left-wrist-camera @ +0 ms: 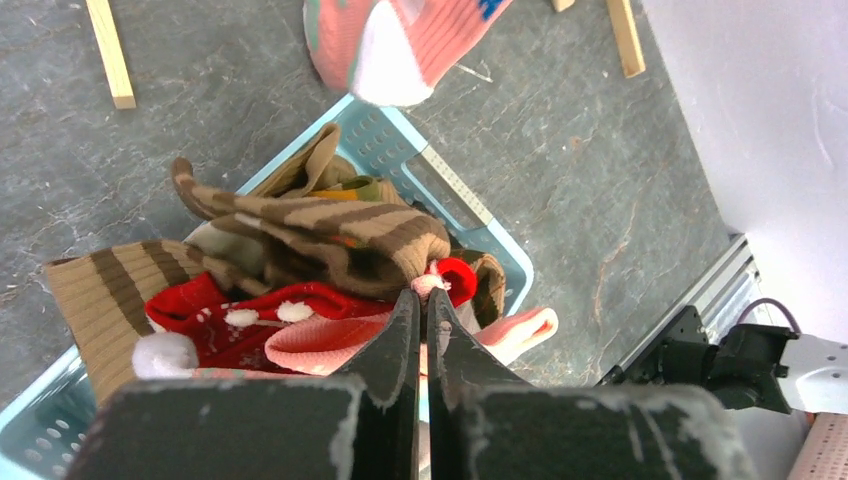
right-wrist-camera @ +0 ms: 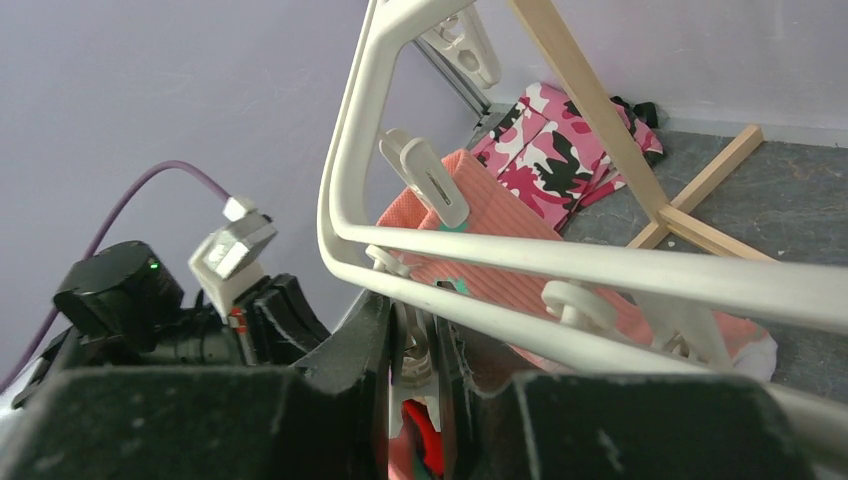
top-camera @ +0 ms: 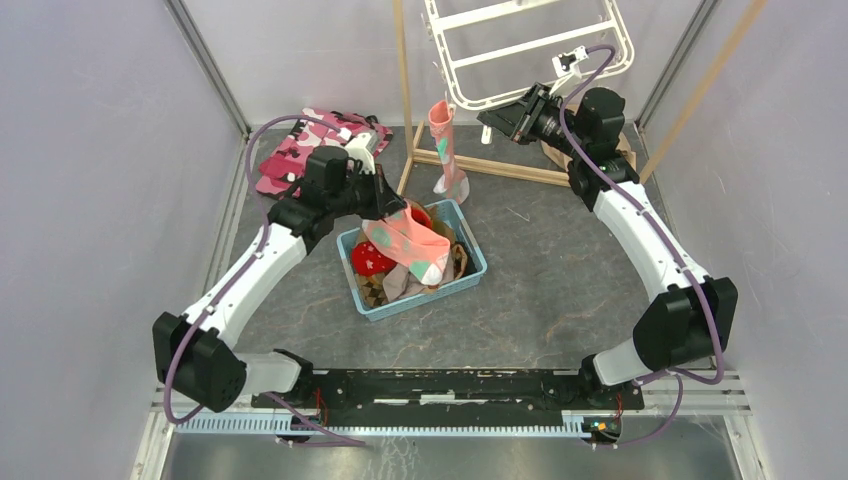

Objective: Clip the socks to the hanger
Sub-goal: Pick up the sock from the bin.

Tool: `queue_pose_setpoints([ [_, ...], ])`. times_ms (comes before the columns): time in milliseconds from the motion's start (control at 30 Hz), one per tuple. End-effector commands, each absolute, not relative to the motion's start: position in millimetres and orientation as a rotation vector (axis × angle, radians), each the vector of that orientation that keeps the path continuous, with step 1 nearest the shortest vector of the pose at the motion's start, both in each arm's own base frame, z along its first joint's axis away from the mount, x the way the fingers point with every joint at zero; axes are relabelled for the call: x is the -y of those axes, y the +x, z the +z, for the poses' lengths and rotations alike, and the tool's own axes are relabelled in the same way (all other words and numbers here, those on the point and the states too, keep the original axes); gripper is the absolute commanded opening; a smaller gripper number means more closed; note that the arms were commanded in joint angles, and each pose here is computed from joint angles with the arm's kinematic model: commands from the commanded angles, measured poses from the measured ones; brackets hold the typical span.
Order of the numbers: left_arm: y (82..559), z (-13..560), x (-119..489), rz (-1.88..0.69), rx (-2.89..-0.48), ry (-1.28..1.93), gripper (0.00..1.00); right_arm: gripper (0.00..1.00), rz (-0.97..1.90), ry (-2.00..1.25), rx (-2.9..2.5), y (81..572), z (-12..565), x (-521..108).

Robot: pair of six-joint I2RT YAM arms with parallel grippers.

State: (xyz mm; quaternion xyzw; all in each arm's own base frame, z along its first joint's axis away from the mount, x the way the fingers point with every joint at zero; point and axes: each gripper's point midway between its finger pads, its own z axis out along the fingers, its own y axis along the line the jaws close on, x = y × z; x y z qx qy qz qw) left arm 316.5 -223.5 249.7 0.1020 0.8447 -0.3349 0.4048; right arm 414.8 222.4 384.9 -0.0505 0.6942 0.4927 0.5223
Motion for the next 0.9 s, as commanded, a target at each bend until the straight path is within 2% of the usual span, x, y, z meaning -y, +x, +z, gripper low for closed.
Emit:
queue_pose_setpoints([
  [0, 316.9, 222.4, 232.0, -0.864, -2.218, 0.336, 0.02, 0.00, 1.161, -0.097, -1.624, 413.4, 397.6, -214.8],
  [167, 326.1, 184.4, 236.9, -0.857, -2.332, 0.295, 0.03, 0.00, 1.161, -0.098, -1.624, 412.6, 397.6, -214.7],
  [233, 331.5, 169.7, 241.9, -0.863, -2.372, 0.293, 0.06, 0.00, 1.162, -0.100, -1.626, 413.0, 396.9, -215.3],
  [400, 342.6, 161.3, 248.6, -0.861, -2.413, 0.292, 0.28, 0.00, 1.161, -0.099, -1.627, 414.5, 396.2, -215.2],
  [533, 345.3, 192.9, 239.7, -0.803, -2.303, 0.317, 0.56, 0.00, 1.159, -0.102, -1.626, 413.9, 396.9, -215.2],
  [600, 341.0, 204.9, 232.2, -0.766, -2.263, 0.338, 0.66, 0.00, 1.160, -0.101, -1.629, 414.9, 395.7, -215.8],
  [733, 329.0, 216.0, 210.1, -0.655, -2.251, 0.344, 0.73, 0.00, 1.159, -0.103, -1.628, 416.2, 396.2, -215.8],
  [867, 323.1, 219.4, 186.6, -0.546, -2.273, 0.228, 0.74, 0.00, 1.157, -0.103, -1.634, 416.9, 394.3, -215.8],
])
